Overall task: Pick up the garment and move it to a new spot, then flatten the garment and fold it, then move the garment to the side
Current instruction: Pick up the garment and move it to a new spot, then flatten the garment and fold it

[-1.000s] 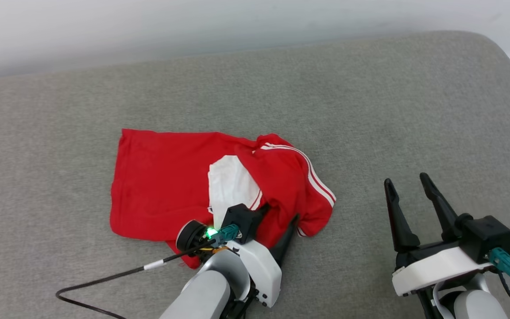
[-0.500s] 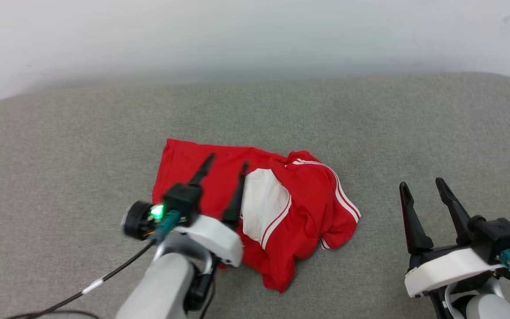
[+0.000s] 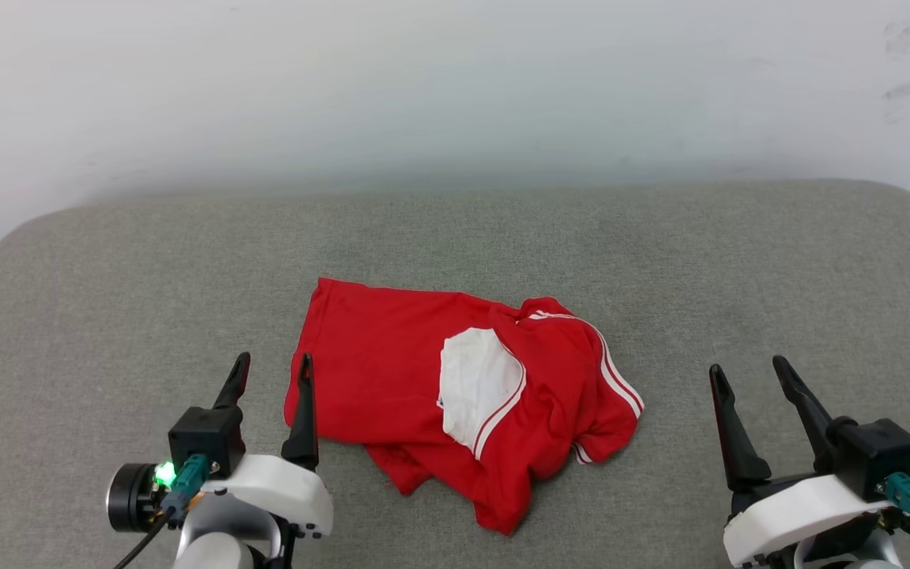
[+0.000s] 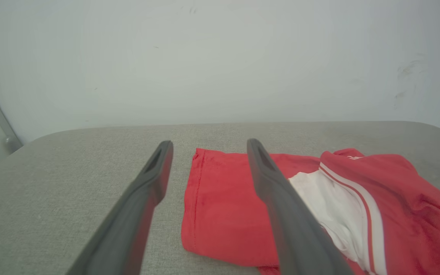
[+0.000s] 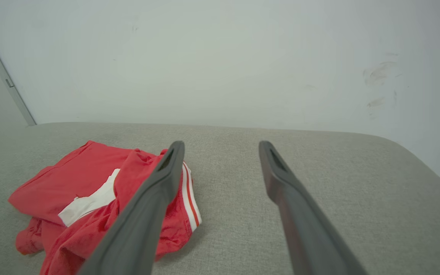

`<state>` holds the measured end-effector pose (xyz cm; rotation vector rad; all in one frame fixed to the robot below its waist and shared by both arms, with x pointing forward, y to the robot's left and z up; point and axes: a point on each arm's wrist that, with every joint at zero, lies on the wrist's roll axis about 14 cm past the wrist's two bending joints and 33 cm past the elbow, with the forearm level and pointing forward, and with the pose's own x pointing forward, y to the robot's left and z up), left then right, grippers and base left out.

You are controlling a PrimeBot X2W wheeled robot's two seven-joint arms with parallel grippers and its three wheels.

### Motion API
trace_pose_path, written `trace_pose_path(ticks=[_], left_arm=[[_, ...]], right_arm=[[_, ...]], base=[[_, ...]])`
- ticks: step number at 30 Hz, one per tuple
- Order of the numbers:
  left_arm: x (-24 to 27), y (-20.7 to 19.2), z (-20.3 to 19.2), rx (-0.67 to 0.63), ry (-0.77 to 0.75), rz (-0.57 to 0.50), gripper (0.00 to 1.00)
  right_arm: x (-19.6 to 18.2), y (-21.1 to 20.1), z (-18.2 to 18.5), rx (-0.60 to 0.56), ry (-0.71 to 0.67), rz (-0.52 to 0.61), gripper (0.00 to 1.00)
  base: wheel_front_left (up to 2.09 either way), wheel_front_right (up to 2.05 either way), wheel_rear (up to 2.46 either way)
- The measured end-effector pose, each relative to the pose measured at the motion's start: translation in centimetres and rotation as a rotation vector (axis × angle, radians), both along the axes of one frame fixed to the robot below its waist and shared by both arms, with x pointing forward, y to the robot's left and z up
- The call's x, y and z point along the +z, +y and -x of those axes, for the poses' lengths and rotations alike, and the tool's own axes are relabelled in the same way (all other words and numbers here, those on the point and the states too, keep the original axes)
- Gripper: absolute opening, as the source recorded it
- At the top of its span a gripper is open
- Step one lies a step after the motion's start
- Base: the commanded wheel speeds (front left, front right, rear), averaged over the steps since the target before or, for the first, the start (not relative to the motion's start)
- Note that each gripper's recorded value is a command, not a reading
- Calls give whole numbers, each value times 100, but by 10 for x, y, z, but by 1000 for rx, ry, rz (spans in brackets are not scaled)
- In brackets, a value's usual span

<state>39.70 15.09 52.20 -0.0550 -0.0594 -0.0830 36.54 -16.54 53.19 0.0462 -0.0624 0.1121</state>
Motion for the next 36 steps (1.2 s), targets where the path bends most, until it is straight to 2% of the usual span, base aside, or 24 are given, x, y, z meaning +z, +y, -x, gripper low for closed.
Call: trace_pose_path(ticks=[20,27,36], left_arm=[[2,-8,3,-22,5,5,100],[12,-64,-31,-274,120,-20,100],[-53,-123,-28,-565,515,-66,100]], right_arm=[[-1,4,5,10,12,3,100],[-8,4,-9,12,33,2,100],[-30,-2,-18,-8,86,-18,100]], base=[[0,0,0],[0,0,0],[0,0,0]])
